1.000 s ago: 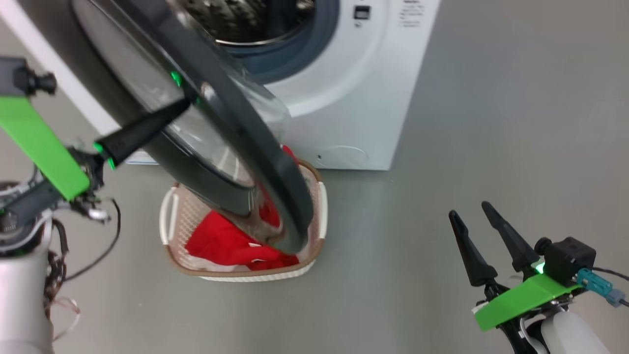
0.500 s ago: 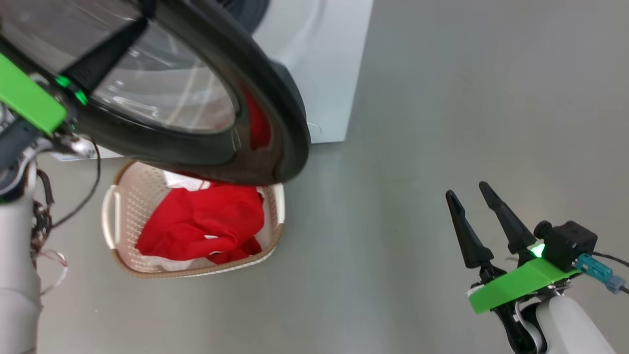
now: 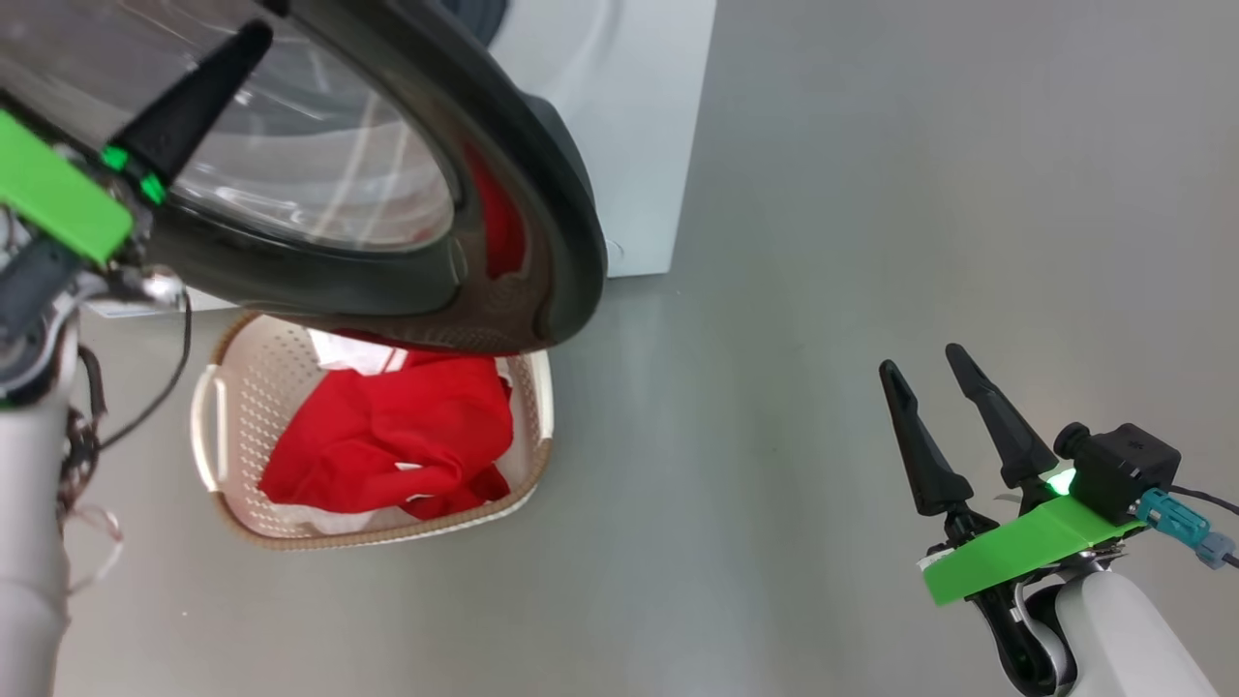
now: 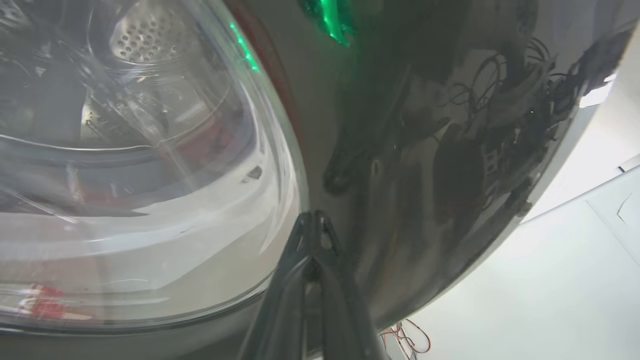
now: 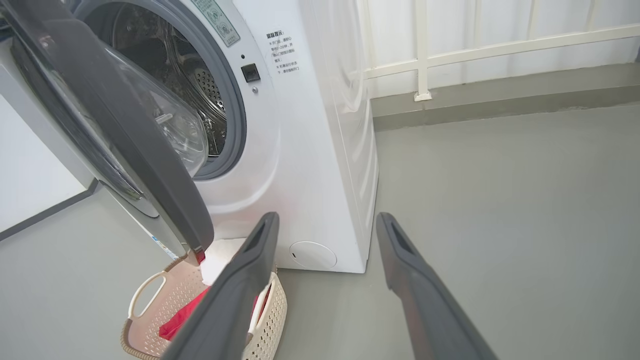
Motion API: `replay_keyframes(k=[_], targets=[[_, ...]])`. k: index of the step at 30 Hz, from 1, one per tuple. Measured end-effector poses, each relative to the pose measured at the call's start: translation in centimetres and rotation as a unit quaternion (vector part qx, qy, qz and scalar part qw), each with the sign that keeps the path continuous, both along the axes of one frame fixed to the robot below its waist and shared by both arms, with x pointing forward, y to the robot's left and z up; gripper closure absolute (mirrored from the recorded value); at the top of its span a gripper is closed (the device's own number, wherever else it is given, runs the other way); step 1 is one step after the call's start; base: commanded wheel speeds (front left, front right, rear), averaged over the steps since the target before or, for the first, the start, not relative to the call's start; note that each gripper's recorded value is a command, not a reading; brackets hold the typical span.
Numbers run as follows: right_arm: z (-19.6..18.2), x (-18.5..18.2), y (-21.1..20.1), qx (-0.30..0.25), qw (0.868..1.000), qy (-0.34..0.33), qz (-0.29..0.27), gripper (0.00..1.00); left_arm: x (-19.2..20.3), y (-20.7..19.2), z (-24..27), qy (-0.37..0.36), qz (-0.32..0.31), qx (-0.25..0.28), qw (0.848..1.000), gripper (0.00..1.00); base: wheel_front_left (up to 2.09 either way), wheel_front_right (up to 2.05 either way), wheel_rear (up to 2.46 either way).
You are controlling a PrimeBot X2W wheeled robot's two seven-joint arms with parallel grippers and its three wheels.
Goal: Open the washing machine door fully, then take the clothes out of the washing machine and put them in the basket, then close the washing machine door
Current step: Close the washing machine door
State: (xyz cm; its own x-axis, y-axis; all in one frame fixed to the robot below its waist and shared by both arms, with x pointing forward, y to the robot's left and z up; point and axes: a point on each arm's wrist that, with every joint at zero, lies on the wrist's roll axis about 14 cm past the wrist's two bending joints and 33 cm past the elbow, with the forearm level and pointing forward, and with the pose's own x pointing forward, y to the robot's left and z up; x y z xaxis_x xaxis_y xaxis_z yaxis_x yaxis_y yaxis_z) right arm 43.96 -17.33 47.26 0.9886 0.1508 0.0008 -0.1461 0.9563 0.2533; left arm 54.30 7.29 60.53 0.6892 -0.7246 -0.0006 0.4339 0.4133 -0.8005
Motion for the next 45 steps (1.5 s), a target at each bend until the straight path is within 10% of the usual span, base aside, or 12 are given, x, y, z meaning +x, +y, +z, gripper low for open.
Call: replay_keyframes(k=[12,16,45], targets=[[2.1,-0.1,1.4,-0.007,0.999,-0.027,0.027,0.0,-5.1,4.4,-4.6,0.033,0.081,0.016,0.996,0.88,0.0,0.0,0.0],[2.1,-0.8,1.8,-0.009,0.999,-0.025,0.036,0.0,-7.1,6.2,-7.0,0.055,0.121,0.025,0.991,0.0,0.0,0.0,0.0],[1.6,-4.2,-1.6,-0.033,0.999,-0.01,0.003,0.0,-16.1,11.3,-18.2,0.043,0.286,0.166,0.943,0.0,0.0,0.0,0.0]])
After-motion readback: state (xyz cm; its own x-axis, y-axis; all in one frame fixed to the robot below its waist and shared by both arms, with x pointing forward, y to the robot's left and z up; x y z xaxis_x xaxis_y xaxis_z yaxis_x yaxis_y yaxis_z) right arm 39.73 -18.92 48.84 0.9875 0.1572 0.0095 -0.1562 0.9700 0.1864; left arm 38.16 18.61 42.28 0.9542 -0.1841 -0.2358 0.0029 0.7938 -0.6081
